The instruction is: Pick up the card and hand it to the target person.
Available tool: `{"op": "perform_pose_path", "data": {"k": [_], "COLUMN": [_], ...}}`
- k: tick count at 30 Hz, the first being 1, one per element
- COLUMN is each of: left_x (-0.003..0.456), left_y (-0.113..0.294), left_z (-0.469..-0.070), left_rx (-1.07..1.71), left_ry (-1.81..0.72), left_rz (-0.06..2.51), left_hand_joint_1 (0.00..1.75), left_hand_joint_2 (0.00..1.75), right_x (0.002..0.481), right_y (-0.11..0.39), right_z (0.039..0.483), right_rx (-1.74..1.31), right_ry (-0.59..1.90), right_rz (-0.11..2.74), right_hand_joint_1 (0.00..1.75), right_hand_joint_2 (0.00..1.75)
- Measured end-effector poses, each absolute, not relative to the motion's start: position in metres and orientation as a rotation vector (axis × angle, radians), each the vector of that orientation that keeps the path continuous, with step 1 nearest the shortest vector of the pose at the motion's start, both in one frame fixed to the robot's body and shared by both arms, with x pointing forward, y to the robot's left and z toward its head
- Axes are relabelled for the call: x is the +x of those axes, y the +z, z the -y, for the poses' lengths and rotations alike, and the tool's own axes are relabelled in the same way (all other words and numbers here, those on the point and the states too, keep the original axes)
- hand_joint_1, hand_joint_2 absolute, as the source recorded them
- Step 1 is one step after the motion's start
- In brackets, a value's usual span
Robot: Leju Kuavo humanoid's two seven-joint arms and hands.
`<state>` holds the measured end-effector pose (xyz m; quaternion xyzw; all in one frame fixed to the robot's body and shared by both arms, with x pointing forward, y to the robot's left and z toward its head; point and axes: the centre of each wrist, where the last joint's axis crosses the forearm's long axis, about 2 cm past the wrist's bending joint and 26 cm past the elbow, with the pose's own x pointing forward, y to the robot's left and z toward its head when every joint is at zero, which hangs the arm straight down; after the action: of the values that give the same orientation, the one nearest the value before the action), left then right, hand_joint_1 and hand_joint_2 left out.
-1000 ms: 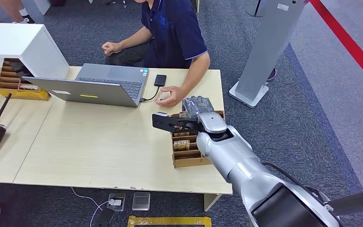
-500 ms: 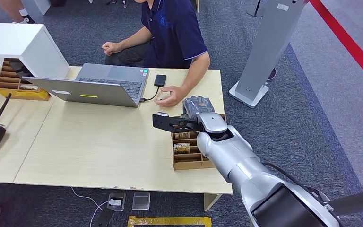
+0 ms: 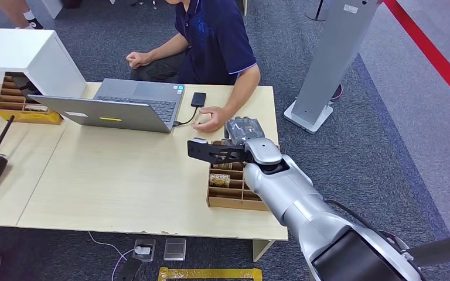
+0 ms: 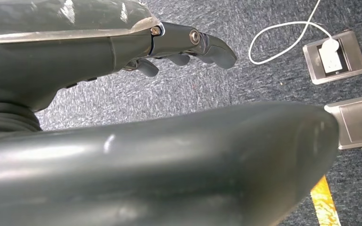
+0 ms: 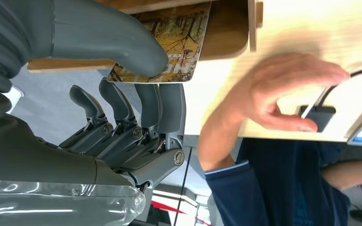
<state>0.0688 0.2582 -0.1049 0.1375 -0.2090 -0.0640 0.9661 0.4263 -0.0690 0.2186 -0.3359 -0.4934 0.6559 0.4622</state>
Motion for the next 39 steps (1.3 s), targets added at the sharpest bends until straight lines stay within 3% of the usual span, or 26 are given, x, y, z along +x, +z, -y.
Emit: {"op": "perform_pose_path", "data": {"k": [18,26,39], "left_x": [0.069,0.068,0.068], "left_y": [-0.105,-0.105,-0.105], "left_z": [-0.258,-0.258,-0.257], "left_rx": [0.275,0.277,0.273], "left_ry": [-0.121,-0.116,-0.124], "left_rz": [0.427,0.417,0.433], "left_hand_joint_1": [0.00,0.00,0.00], "left_hand_joint_2": [0.00,0.00,0.00], "right_x": [0.437,0.439,0.440], "right_y": [0.258,0.288,0.326], "right_z": [0.060,0.050,0.053], "right_rx": [-0.874,-0.900,-1.096], "right_ry": [1.634,1.600,1.354], "right_rz": [1.383,1.506,1.879], "right_hand_joint_1": [1.67,1.53,1.46], "right_hand_joint_2": [1.75,1.75,1.75]}}
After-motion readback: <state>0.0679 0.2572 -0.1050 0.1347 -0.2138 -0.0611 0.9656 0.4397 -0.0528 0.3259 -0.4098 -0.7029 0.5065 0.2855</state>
